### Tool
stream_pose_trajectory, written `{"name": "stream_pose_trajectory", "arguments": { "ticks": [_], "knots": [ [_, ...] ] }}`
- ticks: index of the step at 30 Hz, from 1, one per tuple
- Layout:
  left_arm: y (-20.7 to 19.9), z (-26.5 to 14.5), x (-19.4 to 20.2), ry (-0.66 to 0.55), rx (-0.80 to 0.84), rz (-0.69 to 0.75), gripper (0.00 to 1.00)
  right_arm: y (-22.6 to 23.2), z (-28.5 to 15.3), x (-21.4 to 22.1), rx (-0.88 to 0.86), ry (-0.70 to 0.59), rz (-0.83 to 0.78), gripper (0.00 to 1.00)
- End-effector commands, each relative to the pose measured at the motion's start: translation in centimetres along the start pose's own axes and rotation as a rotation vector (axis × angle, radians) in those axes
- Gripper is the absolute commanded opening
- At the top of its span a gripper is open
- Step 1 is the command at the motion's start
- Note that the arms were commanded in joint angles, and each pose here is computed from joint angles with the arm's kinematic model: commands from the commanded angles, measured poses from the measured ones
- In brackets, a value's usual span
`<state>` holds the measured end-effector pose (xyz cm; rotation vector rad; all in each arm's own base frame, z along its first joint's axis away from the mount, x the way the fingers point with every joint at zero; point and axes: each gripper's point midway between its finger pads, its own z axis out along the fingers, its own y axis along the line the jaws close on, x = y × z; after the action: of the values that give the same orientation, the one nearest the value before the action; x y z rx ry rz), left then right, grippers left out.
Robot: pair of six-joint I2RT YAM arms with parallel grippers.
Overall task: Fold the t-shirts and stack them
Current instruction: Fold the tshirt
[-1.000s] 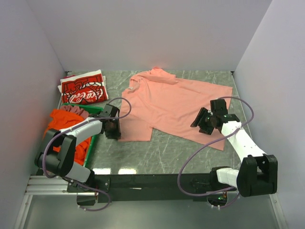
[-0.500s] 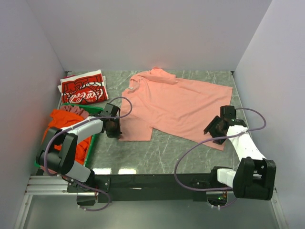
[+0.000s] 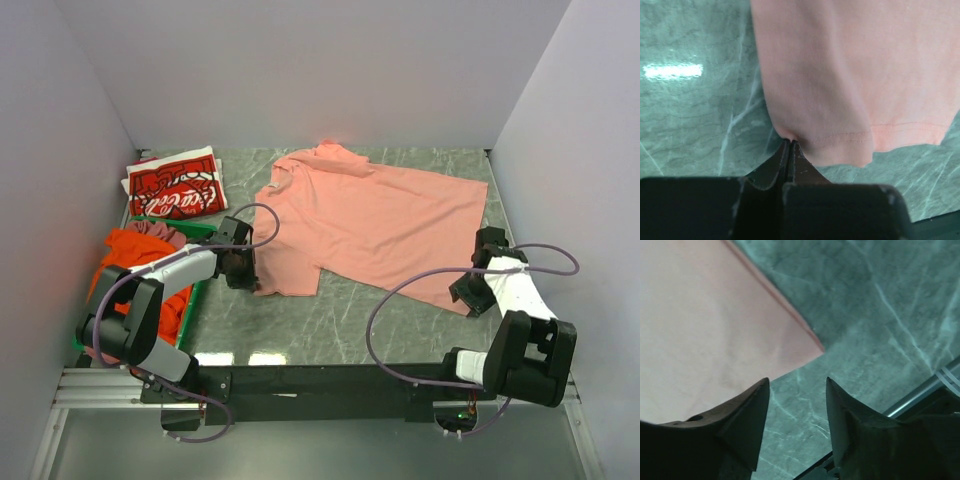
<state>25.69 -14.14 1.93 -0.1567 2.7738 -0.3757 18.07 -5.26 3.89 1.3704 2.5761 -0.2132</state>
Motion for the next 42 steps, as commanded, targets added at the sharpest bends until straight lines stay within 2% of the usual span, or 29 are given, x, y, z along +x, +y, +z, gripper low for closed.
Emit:
{"name": "stream_pose_trajectory", "arguments": {
  "ticks": [1,5,11,34,42],
  "knots": [
    [-1.6,-0.8,-0.8,-0.030,0.079,0.039,0.01,-1.0,-0.2,-1.3,0.077,-0.019,0.043,0.54],
    [-2.1,-0.8,-0.8,-0.026,0.103,0.040,0.01,-1.5,0.7,-1.2,0.113,0.003,0.049,0.48],
    [-2.3,-0.6,-0.7,-0.016,0.115,0.040,0.01,-2.0,1.3,-1.7,0.140,0.006,0.058,0.46],
    [-2.4,0.7,0.5,0.054,0.133,0.036,0.01,0.3,3.7,-2.4,0.065,0.051,0.094,0.32],
    [-1.9,1.1,0.9,0.069,0.112,0.029,0.00,-0.1,4.8,-1.6,0.093,0.078,0.097,0.20]
  ]
}}
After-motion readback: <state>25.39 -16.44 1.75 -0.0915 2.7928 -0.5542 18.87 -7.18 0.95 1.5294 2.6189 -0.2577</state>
